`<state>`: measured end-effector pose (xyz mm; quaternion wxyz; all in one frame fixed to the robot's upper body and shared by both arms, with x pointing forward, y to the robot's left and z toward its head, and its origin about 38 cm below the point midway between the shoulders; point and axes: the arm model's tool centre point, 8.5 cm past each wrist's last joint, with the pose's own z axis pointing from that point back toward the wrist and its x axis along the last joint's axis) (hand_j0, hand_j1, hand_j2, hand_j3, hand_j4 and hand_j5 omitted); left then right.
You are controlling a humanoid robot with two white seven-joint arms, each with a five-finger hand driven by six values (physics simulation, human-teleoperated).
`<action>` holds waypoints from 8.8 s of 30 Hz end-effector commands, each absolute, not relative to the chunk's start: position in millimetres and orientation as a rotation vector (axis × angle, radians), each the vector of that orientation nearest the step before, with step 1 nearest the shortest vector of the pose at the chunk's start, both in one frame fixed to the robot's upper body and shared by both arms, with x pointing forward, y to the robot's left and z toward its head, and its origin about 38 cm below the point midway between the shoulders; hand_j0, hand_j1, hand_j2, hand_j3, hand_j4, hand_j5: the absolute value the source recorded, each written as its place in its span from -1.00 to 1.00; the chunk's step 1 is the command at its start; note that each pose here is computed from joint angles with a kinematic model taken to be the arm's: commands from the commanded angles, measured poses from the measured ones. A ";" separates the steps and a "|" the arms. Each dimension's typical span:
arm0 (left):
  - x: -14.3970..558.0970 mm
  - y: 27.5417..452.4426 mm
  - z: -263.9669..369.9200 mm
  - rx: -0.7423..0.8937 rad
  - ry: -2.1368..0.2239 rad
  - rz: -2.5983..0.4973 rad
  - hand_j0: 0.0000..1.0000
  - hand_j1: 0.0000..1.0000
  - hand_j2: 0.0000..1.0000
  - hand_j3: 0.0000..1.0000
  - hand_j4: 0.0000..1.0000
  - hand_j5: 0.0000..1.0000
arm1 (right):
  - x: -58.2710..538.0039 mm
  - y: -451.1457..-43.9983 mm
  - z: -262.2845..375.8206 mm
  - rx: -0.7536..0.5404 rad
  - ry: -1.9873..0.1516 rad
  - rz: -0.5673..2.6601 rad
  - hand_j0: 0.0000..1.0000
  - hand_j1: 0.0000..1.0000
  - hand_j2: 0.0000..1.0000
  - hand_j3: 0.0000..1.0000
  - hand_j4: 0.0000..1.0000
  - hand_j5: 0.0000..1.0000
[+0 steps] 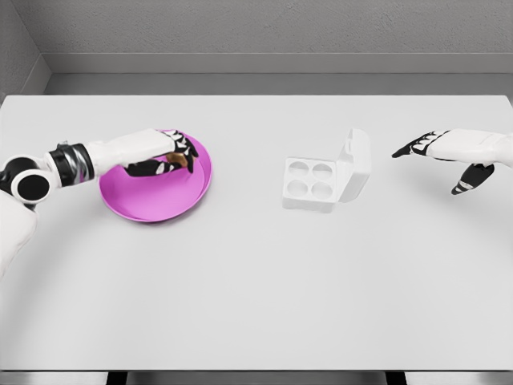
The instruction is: Pack egg into the box and close the box lid
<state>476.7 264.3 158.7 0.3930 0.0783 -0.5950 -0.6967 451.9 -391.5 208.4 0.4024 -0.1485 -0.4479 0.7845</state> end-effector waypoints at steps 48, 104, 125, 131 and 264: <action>465.3 123.0 175.3 0.007 -1.755 -1.844 -0.17 -0.17 -0.17 -0.17 -0.17 -0.17 | 451.8 -393.3 209.3 -0.377 -1.132 1.975 1.00 1.00 1.00 1.00 1.00 1.00; 476.7 82.9 136.3 -0.426 -1.809 -1.353 -0.34 -0.34 -0.34 -0.34 -0.34 -0.34 | 451.6 -392.8 208.2 -0.375 -1.131 1.976 1.00 1.00 1.00 1.00 1.00 1.00; 467.4 79.6 112.1 -0.501 -1.771 -1.267 -0.33 -0.33 -0.33 -0.33 -0.33 -0.33 | 451.1 -393.9 209.0 -0.376 -1.128 1.977 1.00 1.00 1.00 1.00 1.00 1.00; 464.9 81.0 108.6 -0.526 -1.774 -1.225 -0.32 -0.32 -0.32 -0.32 -0.32 -0.32 | 449.2 -389.8 210.6 -0.373 -1.132 1.996 1.00 1.00 1.00 1.00 1.00 1.00; 421.6 298.1 241.5 -0.209 -1.798 -1.544 1.00 1.00 1.00 1.00 1.00 1.00 | 435.8 -302.7 285.5 -0.427 -1.412 2.212 1.00 1.00 1.00 1.00 1.00 1.00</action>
